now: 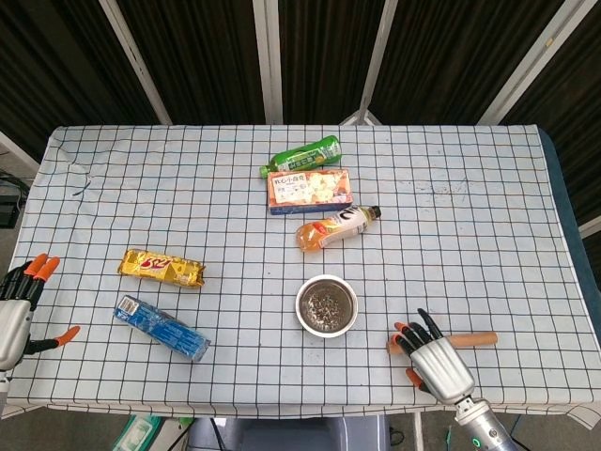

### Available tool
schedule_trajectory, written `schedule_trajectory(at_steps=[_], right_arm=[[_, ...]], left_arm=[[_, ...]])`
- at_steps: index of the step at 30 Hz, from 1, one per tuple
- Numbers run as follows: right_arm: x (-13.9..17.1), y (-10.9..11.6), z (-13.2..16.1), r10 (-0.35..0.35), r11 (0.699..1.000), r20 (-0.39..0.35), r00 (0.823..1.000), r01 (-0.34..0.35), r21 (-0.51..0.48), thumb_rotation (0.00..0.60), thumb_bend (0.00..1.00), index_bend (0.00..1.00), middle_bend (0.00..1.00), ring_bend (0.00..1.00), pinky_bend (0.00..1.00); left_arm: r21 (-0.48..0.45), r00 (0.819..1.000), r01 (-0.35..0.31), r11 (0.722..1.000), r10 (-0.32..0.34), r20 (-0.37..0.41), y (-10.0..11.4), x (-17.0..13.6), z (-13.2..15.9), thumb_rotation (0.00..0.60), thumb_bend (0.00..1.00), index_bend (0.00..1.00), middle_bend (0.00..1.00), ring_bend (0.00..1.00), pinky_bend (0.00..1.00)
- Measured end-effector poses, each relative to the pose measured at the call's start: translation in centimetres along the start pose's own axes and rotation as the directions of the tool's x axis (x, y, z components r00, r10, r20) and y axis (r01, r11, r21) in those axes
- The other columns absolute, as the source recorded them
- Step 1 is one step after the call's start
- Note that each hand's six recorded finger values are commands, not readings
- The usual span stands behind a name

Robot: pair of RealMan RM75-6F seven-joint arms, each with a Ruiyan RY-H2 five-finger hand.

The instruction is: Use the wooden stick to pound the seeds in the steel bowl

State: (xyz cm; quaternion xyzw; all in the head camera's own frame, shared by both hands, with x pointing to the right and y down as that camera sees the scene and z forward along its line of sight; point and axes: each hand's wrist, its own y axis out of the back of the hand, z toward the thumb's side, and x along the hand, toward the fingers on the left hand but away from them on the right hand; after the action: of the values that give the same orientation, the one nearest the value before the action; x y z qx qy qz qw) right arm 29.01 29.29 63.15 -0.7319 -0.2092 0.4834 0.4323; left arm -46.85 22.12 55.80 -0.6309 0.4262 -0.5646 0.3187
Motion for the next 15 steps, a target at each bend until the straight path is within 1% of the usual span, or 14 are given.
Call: schedule_trajectory(at_steps=[3, 6, 10, 15], right_arm=[[-0.7, -0.2, -0.1, 0.001, 1.000, 0.005, 1.000, -0.001, 0.004, 0.600, 0.35, 0.37, 0.30, 0.25, 0.00], [-1.1, -0.4, -0.3, 0.003, 1.000, 0.015, 1.000, -0.003, 0.000, 0.600, 0.35, 0.37, 0.30, 0.25, 0.00], [-1.7, -0.5, -0.6, 0.008, 1.000, 0.030, 1.000, -0.008, -0.004, 0.600, 0.35, 0.37, 0.31, 0.25, 0.00], [-2.1, -0.8, -0.7, 0.019, 1.000, 0.038, 0.999, -0.018, -0.009, 0.600, 0.35, 0.38, 0.32, 0.25, 0.00]], left_arm=[[-0.001, 1.000, 0.000, 1.000, 0.000, 0.001, 0.0, 0.0, 0.0, 0.600, 0.08, 0.00, 0.00, 0.00, 0.00], [-0.005, 1.000, -0.006, 1.000, 0.006, 0.011, 0.1, 0.1, 0.2, 0.600, 0.08, 0.00, 0.00, 0.00, 0.00], [-0.006, 0.999, -0.036, 0.999, 0.036, 0.037, 0.5, 0.1, 0.4, 0.600, 0.08, 0.00, 0.00, 0.00, 0.00], [-0.013, 0.999, -0.035, 0.999, 0.035, 0.033, 0.4, 0.2, 0.3, 0.600, 0.08, 0.00, 0.00, 0.00, 0.00]])
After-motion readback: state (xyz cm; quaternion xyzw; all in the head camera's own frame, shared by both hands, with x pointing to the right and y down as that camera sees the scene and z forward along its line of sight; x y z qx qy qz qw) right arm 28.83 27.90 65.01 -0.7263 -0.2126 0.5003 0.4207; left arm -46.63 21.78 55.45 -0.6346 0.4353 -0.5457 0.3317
